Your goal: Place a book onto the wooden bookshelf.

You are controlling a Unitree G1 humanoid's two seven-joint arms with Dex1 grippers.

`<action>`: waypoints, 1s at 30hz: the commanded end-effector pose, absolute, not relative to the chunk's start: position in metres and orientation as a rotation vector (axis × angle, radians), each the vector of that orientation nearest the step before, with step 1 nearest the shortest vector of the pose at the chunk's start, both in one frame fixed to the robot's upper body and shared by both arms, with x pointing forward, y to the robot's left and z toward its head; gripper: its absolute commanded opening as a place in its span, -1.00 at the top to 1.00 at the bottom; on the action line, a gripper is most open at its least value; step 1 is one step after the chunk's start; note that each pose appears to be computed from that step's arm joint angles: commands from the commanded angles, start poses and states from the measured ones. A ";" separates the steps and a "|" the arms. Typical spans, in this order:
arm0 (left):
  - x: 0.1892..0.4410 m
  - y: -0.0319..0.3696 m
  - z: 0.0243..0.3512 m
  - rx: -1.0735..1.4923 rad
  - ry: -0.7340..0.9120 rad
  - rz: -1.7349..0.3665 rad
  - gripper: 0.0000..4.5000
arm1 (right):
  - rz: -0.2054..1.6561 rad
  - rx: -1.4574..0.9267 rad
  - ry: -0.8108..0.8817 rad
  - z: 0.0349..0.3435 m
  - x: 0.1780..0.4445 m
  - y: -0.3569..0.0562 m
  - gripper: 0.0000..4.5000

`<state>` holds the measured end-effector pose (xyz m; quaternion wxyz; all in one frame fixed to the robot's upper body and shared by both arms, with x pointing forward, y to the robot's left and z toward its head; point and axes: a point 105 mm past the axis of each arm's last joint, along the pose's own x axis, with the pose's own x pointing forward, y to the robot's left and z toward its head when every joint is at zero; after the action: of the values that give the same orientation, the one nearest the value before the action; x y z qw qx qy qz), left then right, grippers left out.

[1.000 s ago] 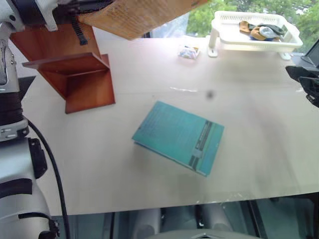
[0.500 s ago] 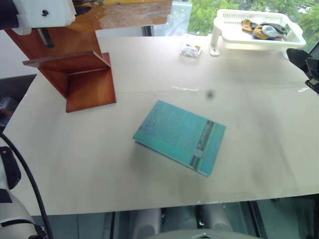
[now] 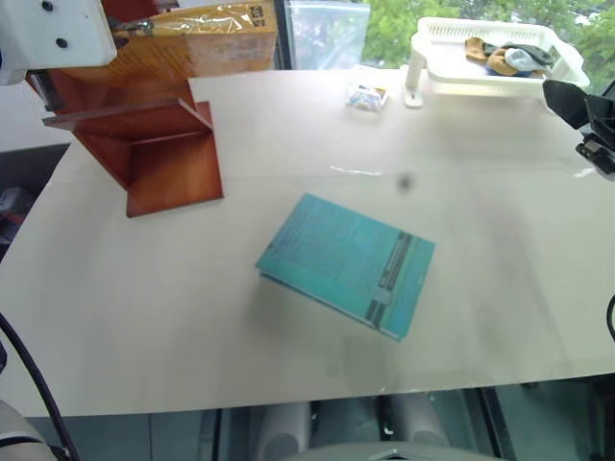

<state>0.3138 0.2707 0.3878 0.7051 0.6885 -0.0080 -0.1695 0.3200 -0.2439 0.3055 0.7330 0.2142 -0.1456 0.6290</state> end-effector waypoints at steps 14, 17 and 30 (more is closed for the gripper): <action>0.319 0.328 0.364 1.502 0.055 -0.272 1.00 | 1.418 0.368 -0.395 0.320 0.312 -0.248 -1.00; 0.321 0.341 0.355 1.528 0.117 -0.262 1.00 | 1.407 0.355 -0.401 0.320 0.310 -0.251 -1.00; 0.322 0.364 0.344 1.534 0.191 -0.196 -0.98 | 1.388 0.340 -0.397 0.317 0.306 -0.256 -1.00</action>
<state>0.3309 0.3557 0.3265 0.7170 0.6791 0.0986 -0.1229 0.3208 -0.2517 0.3019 0.7540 0.1868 -0.1530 0.6109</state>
